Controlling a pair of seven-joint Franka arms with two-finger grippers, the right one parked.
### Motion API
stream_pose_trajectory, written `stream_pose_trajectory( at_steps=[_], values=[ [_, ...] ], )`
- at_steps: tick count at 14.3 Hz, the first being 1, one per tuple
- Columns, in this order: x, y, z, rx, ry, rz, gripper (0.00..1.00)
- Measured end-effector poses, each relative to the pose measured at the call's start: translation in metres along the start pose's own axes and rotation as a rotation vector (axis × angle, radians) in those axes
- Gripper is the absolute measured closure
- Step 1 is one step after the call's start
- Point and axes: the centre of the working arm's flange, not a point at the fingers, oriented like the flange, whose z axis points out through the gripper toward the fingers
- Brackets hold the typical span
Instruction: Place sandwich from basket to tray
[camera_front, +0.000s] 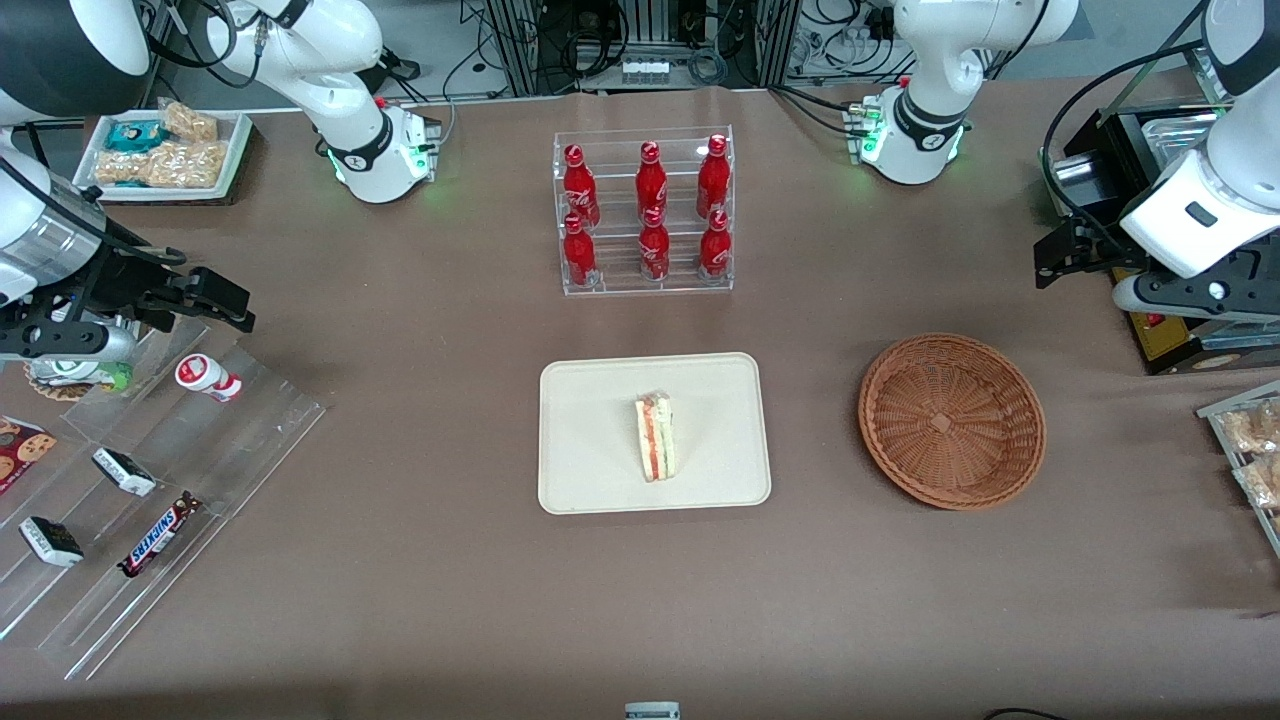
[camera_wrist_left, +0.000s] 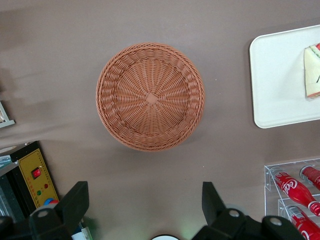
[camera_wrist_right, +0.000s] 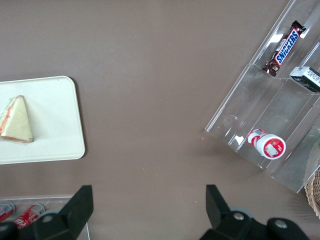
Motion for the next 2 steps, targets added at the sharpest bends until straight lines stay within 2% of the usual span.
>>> stream_pose_trajectory(
  at_steps=[2],
  values=[
    [0.0007, 0.0, 0.0015, 0.0, -0.003, 0.0, 0.0]
  ],
)
